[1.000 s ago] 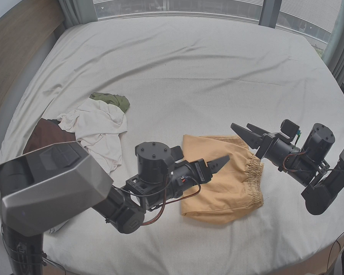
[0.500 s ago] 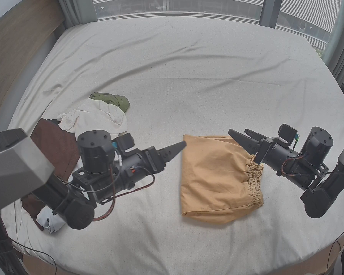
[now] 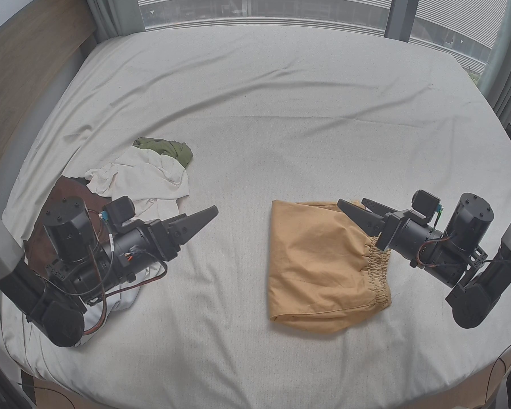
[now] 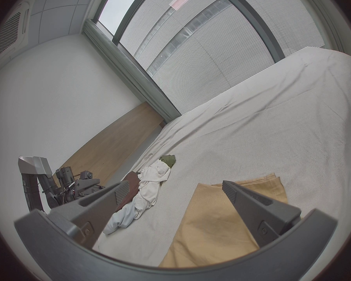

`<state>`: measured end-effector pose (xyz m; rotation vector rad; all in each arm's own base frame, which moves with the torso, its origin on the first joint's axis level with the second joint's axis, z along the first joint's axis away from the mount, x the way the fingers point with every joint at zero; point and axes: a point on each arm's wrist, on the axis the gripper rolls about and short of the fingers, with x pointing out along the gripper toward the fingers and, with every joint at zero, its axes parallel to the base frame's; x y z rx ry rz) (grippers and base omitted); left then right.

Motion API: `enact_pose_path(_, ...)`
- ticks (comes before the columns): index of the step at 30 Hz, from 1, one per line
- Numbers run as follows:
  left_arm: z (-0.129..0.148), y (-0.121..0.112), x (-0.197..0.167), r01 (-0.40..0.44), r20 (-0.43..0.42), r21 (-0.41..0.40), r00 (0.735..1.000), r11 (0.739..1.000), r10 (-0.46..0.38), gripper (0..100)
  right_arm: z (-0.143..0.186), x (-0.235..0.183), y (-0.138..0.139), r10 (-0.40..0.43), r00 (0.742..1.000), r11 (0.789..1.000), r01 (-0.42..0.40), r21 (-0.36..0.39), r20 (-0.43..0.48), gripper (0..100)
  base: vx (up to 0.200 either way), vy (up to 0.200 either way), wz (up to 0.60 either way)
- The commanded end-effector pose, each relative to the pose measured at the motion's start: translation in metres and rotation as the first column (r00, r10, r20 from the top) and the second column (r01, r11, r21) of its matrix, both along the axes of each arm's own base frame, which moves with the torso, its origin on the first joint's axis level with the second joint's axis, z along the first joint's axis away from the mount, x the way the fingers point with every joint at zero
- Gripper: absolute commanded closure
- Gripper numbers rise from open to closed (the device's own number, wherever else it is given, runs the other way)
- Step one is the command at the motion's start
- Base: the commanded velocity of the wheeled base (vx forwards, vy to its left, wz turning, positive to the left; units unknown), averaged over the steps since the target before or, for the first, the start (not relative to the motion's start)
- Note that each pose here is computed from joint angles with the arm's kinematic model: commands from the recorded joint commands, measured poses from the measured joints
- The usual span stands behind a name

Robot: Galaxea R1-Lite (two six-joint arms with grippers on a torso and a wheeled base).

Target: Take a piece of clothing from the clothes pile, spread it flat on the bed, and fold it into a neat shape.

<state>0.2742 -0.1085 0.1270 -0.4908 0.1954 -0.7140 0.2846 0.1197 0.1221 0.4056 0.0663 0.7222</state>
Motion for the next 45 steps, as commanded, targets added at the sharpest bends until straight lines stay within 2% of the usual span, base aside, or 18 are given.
enact_pose_path(1, 0.0, 0.011, -0.003, -0.03, 0.008, 0.018, 1.0, 0.999, 0.029, 0, -0.007, 0.001, 0.0, -0.002, 1.0, 1.0, 0.002, -0.01, -0.022, 0, 0.0, 0.0, 0.0)
enact_pose_path(9, -0.034, 0.017, -0.013, -0.025, 0.017, 0.194, 1.0, 0.981, 0.022, 0, -0.02, -0.002, -0.005, -0.016, 0.997, 0.999, 0.013, -0.044, -0.078, 0, 0.0, 0.0, 0.0)
enact_pose_path(13, -0.047, 0.018, -0.015, -0.019, 0.053, 0.233, 0.999, 0.972, 0.007, 0, -0.028, -0.008, -0.008, -0.021, 0.991, 0.997, 0.01, -0.082, -0.132, 0, 0.0, 0.0, 0.0)
enact_pose_path(16, -0.055, 0.018, -0.014, -0.008, 0.056, 0.273, 0.998, 0.962, -0.008, 0, -0.032, -0.008, -0.008, -0.024, 0.99, 0.994, 0.009, -0.113, -0.136, 0, 0.0, 0.0, 0.0)
enact_pose_path(18, -0.065, 0.022, -0.013, -0.006, 0.058, 0.333, 0.998, 0.943, -0.014, 0, -0.035, -0.008, -0.013, -0.039, 0.988, 0.991, 0.019, -0.133, -0.151, 0, 0.0, 0.0, 0.0)
enact_pose_path(21, -0.07, 0.023, -0.014, 0.001, 0.068, 0.375, 0.997, 0.927, -0.028, 0, -0.043, -0.011, -0.02, -0.065, 0.976, 0.984, 0.027, -0.178, -0.206, 0, 0.0, 0.0, 0.0)
enact_pose_path(24, -0.072, 0.023, -0.016, 0.007, 0.056, 0.379, 0.998, 0.925, -0.03, 0, -0.053, -0.013, -0.033, -0.105, 0.962, 0.967, 0.04, -0.25, -0.252, 0, 0.0, 0.0, 0.0)
enact_pose_path(28, -0.075, 0.022, -0.016, 0.015, 0.047, 0.383, 0.998, 0.924, -0.036, 0, -0.064, -0.018, -0.042, -0.134, 0.944, 0.951, 0.036, -0.308, -0.302, 0, 0.0, 0.0, 0.0)
enact_pose_path(34, -0.078, 0.022, -0.016, 0.018, 0.037, 0.387, 0.999, 0.922, -0.035, 0, -0.07, -0.018, -0.051, -0.168, 0.922, 0.945, 0.049, -0.325, -0.348, 0, 0.0, 0.0, 0.0)
enact_pose_path(45, -0.081, 0.02, -0.019, 0.031, 0.019, 0.392, 0.999, 0.92, -0.042, 0, -0.091, -0.016, -0.065, -0.225, 0.853, 0.932, 0.047, -0.36, -0.47, 0, 0.0, 0.0, 0.0)
